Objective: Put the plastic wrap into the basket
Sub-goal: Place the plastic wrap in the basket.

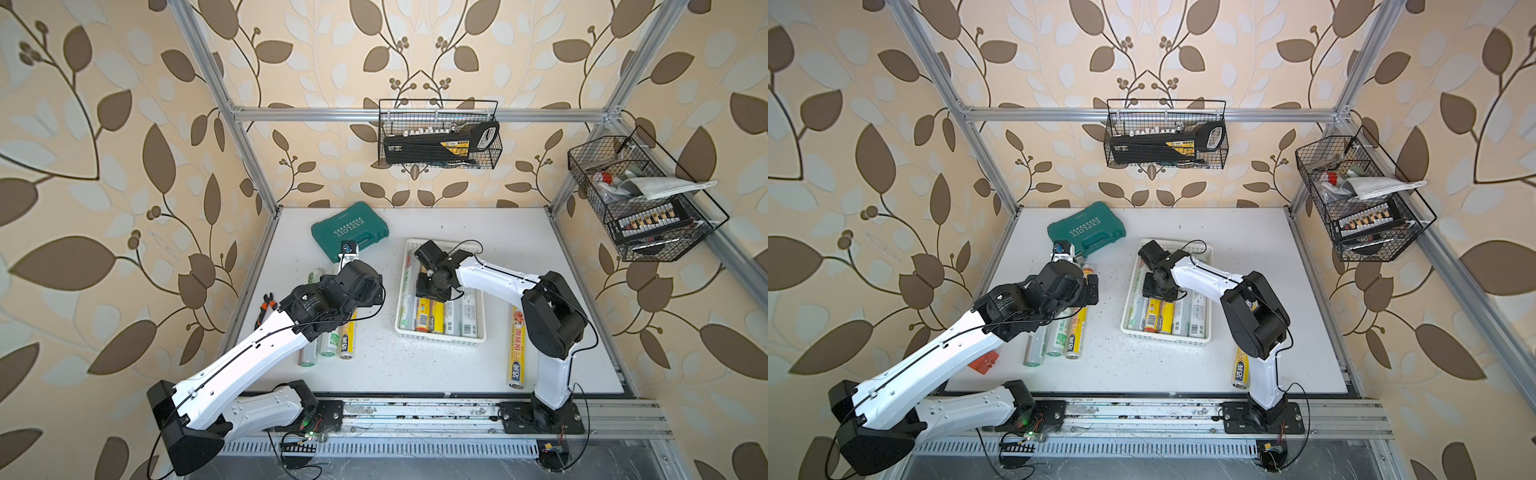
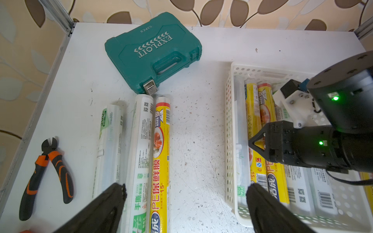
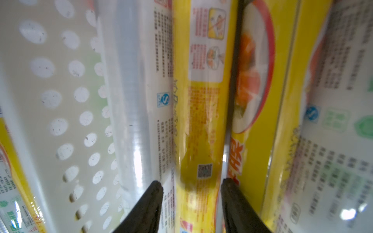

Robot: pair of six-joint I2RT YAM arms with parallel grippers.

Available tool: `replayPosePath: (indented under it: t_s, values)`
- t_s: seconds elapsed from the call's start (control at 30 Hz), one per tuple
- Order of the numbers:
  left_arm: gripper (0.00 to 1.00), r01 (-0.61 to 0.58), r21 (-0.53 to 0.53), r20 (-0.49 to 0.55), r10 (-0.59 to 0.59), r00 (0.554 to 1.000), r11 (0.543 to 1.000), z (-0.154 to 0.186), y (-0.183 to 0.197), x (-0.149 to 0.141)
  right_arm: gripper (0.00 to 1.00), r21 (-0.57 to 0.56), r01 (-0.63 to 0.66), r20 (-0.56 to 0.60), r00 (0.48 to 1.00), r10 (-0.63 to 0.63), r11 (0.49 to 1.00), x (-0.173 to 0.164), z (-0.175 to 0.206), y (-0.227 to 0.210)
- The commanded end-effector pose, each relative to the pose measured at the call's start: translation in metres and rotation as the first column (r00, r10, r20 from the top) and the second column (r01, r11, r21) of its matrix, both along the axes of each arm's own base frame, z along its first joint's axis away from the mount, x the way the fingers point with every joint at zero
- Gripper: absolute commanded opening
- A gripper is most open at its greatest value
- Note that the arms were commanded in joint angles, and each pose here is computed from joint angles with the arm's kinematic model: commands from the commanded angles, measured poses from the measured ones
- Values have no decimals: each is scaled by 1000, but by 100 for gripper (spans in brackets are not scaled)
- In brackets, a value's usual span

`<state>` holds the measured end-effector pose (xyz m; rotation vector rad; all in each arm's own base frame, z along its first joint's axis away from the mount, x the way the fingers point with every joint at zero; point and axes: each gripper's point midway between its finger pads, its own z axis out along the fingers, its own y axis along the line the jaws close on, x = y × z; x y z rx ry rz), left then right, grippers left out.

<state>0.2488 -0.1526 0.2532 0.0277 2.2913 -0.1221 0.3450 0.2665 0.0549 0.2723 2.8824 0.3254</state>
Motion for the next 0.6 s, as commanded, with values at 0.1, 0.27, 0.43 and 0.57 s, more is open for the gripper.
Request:
replayPosePath:
  t_s: [0.1,0.27,0.43,0.57]
  values:
    - [99,9,3,13,-9,1000,1000,1,-2,1,51,-49,-10,-18,1000,9,999,-3,-8,-4]
    - [99,8,6,10,-8,1000,1000,0,-2,2,51,-63,-16,-14,1000,15,998,-3,-5,-7]
    - [99,5,9,13,-6,1000,1000,0,-1,2,51,-80,-26,5,1000,26,996,-2,4,-11]
    - [99,3,9,17,-3,1000,1000,1,-1,3,51,-98,-32,34,999,36,995,-1,15,-16]
